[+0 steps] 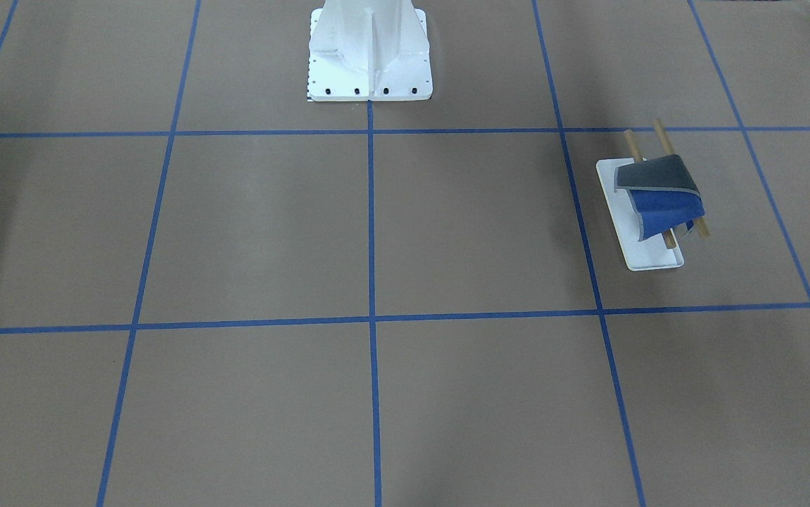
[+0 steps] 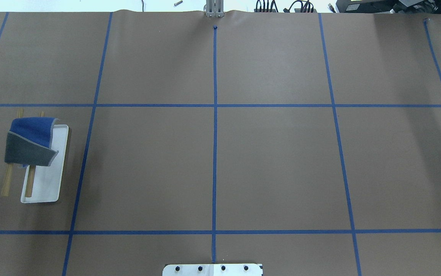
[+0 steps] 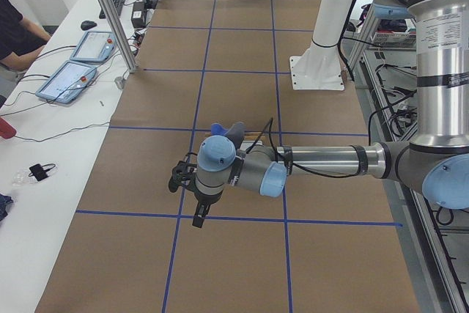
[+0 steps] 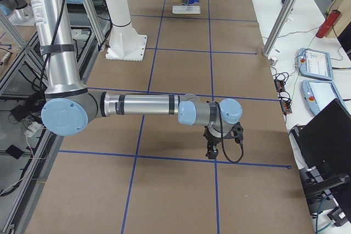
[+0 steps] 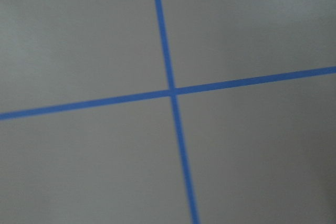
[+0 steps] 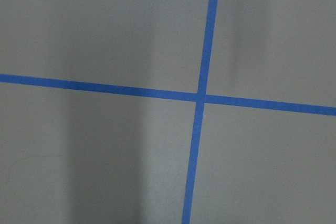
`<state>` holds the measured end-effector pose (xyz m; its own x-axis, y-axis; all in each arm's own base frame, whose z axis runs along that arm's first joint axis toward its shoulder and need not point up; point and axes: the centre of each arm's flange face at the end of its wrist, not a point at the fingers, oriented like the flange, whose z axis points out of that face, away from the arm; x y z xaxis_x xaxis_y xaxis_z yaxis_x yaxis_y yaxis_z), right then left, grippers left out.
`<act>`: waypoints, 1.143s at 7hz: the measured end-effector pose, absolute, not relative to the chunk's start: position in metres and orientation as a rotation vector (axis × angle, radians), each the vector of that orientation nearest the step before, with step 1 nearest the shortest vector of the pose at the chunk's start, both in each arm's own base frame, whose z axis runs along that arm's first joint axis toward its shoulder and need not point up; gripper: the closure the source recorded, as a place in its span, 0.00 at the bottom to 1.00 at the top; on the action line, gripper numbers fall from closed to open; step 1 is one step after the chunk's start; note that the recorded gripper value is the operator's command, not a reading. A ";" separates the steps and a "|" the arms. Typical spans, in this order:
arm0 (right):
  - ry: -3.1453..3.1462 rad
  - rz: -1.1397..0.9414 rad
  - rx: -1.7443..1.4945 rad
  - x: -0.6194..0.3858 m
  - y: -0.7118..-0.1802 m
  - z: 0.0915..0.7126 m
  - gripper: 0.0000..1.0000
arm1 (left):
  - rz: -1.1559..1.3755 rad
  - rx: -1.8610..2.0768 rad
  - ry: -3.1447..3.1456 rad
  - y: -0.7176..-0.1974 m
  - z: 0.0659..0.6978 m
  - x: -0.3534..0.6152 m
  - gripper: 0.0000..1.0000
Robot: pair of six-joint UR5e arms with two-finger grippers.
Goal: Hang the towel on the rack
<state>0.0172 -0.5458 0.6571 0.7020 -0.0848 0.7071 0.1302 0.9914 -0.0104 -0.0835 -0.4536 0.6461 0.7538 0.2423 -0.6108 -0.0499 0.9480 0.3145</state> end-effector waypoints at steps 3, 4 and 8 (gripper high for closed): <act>-0.787 -0.097 -0.041 0.033 -0.532 0.673 0.00 | 0.149 0.294 0.584 -0.468 0.646 -0.102 0.01; -0.786 -0.092 -0.044 0.035 -0.528 0.678 0.00 | 0.098 0.285 0.588 -0.480 0.633 -0.096 0.01; -0.793 -0.071 -0.051 0.042 -0.521 0.685 0.00 | 0.018 0.213 0.704 -0.489 0.613 -0.049 0.01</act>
